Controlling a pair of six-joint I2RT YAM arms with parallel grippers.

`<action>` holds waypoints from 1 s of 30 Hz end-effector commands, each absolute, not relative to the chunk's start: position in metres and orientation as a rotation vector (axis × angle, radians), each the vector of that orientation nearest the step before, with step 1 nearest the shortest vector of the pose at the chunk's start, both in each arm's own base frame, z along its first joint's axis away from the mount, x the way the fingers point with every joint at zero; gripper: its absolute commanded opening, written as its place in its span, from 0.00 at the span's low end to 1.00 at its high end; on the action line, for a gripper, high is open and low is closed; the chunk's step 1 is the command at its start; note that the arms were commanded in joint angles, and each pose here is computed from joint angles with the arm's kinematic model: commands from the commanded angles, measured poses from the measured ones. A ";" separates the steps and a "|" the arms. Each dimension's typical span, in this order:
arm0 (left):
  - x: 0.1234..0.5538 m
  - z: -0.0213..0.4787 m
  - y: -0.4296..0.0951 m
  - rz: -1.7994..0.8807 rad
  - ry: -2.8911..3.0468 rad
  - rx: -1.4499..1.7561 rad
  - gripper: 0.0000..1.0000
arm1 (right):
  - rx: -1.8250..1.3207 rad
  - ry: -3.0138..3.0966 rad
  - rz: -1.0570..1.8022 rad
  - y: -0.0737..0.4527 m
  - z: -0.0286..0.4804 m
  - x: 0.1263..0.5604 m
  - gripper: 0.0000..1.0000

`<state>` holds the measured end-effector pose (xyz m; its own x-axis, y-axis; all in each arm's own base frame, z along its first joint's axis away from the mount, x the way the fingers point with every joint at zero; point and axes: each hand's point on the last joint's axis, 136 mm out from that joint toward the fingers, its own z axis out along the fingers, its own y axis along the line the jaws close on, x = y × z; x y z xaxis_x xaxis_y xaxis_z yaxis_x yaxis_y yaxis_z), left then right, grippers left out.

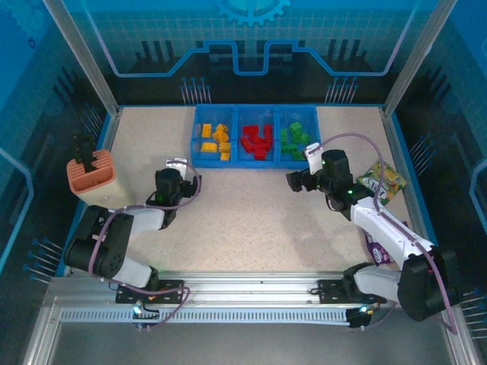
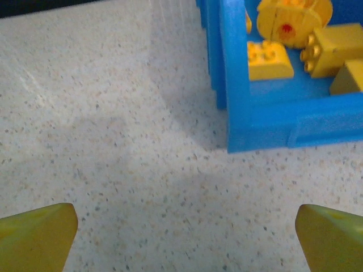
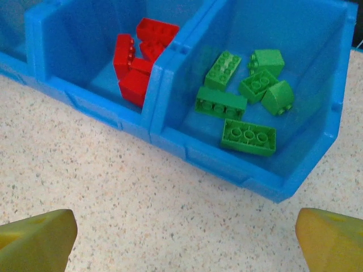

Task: Sort the legos into containers by color
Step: Reset both arms

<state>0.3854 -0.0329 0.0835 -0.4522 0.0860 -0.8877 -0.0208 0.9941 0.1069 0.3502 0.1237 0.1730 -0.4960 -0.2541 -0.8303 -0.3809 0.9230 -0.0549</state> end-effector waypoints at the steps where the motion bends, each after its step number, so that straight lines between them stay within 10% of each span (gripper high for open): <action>1: 0.390 0.112 -0.021 0.041 1.863 -0.002 0.99 | -0.410 2.065 0.214 0.120 0.179 0.352 1.00; 30: 0.399 0.096 -0.004 -0.094 1.901 -0.069 0.99 | -0.264 1.760 0.094 0.048 0.122 0.373 1.00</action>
<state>0.3936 -0.0005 0.0871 -0.3522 -0.0910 -0.9315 -0.0234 0.9958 -0.0884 0.3628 0.0420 0.0931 -0.3210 -0.1118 -0.9405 -0.1954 0.9795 -0.0497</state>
